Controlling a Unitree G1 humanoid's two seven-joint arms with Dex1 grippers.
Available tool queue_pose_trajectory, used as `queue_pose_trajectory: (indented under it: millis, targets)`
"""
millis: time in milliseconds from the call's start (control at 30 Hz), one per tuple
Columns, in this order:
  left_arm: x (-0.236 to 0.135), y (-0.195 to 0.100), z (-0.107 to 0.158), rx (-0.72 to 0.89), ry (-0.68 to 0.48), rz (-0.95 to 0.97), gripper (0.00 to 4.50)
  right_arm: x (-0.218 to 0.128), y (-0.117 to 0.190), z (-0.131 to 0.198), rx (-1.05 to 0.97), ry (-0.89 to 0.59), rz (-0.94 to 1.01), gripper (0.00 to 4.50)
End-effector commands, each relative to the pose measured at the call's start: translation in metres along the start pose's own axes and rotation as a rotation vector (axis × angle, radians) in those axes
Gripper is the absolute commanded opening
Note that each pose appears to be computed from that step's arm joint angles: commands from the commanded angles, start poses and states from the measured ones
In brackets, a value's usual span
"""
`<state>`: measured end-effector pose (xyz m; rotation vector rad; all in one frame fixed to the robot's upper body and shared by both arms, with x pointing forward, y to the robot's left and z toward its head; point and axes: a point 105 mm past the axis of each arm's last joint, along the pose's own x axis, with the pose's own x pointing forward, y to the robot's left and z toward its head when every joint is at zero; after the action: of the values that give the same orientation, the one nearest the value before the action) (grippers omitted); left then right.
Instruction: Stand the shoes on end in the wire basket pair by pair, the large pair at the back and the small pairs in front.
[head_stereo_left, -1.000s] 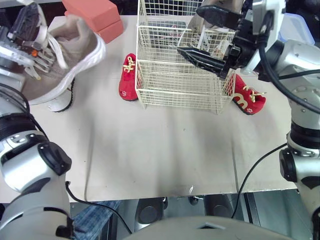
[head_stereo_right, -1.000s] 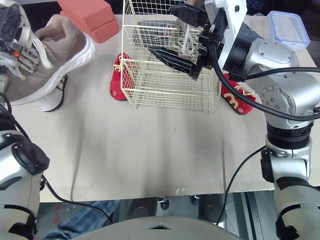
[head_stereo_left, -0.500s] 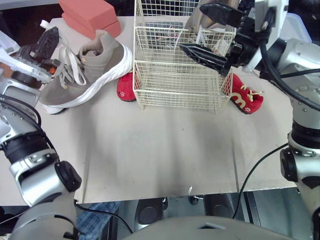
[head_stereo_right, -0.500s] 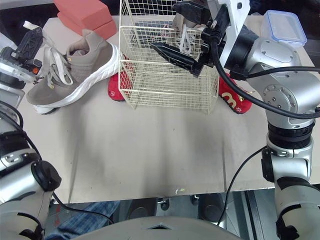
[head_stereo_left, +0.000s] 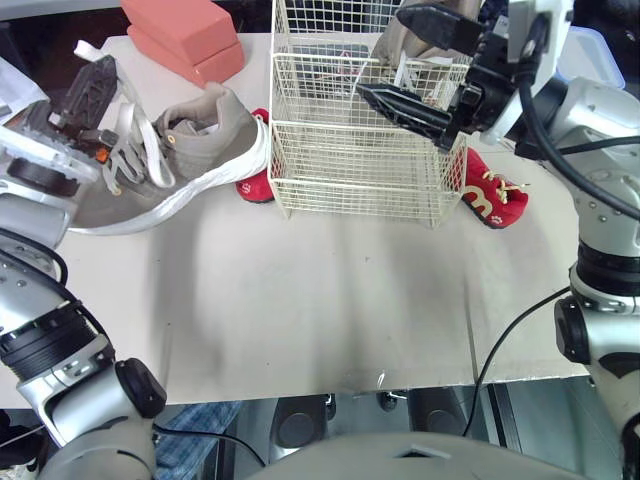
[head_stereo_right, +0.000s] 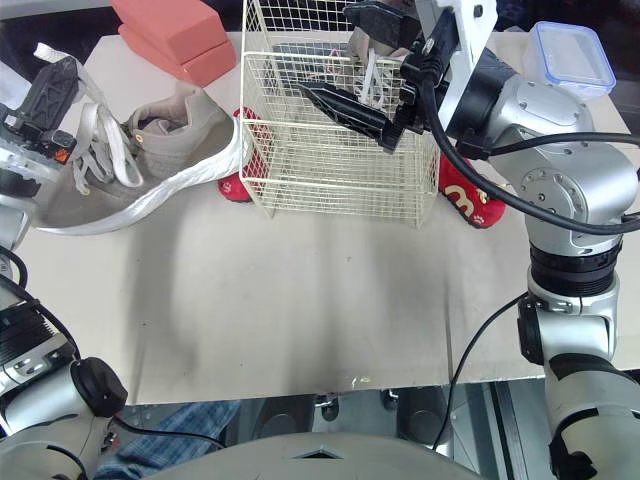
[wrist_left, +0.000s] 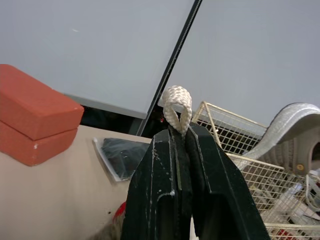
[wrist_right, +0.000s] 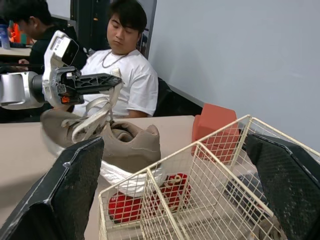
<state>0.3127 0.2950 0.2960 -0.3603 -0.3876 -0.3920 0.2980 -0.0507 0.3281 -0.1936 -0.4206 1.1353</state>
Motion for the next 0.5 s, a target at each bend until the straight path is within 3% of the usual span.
queue_pose_trajectory:
  millis: [33, 100, 200, 300, 433, 500]
  targets:
    - [-0.005, -0.014, 0.009, 0.032, 0.006, -0.064, 0.30, -0.001, 0.002, 0.011, -0.037, -0.041, 0.004, 4.50]
    - [-0.011, -0.018, -0.004, 0.008, 0.071, -0.097, 0.30, -0.001, 0.002, 0.011, -0.037, -0.042, 0.003, 4.50]
    - [-0.023, -0.030, -0.027, -0.027, 0.200, -0.172, 1.12, -0.002, 0.003, 0.011, -0.037, -0.042, 0.000, 4.50]
    - [-0.035, -0.028, -0.042, -0.013, 0.303, -0.172, 2.45, -0.001, 0.003, 0.010, -0.036, -0.043, -0.002, 4.50]
    - [-0.049, 0.004, -0.040, 0.081, 0.381, -0.079, 4.37, -0.001, 0.003, 0.010, -0.035, -0.043, -0.003, 4.50]
    - [-0.053, 0.017, -0.028, 0.119, 0.388, -0.073, 4.46, -0.002, 0.003, 0.009, -0.036, -0.041, -0.004, 4.50]
